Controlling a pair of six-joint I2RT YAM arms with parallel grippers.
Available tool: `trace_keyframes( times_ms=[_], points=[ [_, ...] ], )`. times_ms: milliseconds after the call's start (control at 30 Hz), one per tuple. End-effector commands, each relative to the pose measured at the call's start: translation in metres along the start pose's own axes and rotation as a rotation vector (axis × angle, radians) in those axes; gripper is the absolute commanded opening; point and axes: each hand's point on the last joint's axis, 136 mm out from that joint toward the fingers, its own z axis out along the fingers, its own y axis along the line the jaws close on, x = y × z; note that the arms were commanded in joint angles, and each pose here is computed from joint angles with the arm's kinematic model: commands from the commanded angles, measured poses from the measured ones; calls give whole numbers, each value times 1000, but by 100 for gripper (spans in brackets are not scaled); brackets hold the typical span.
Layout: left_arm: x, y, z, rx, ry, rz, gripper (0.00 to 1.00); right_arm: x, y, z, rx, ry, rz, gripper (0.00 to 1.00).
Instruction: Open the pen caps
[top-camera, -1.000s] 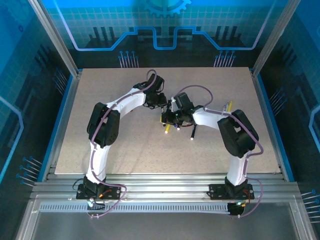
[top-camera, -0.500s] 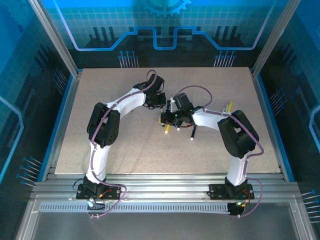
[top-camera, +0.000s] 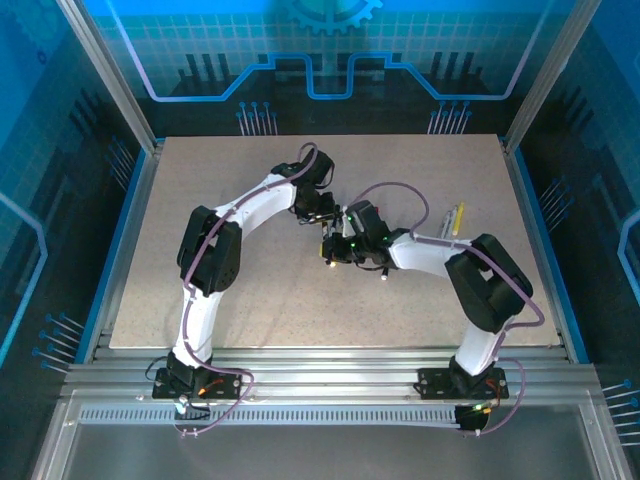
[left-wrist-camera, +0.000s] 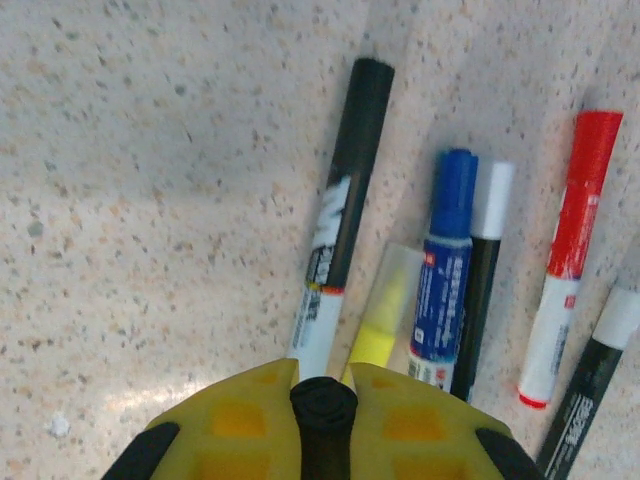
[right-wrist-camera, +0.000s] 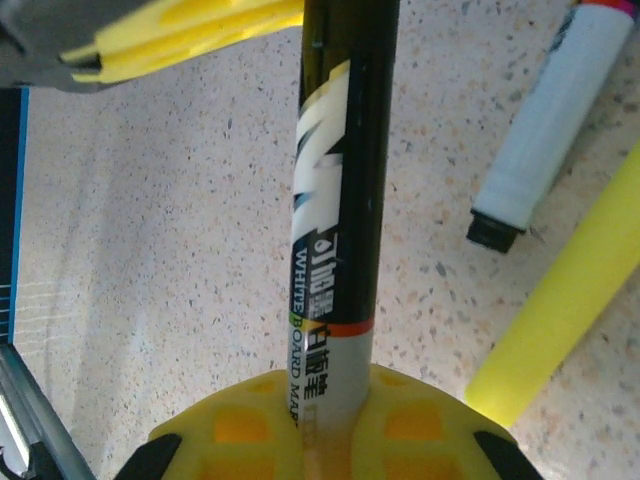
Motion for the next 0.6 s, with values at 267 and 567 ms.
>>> trace_keyframes(
  times_ms=[267, 567],
  points=[
    [-81, 21, -6, -62, -274, -52, 0, 98, 48, -20, -79, 232, -114, 0],
    [-94, 33, -10, -89, -306, -60, 0, 106, 34, -40, -29, 221, -116, 0]
  ],
)
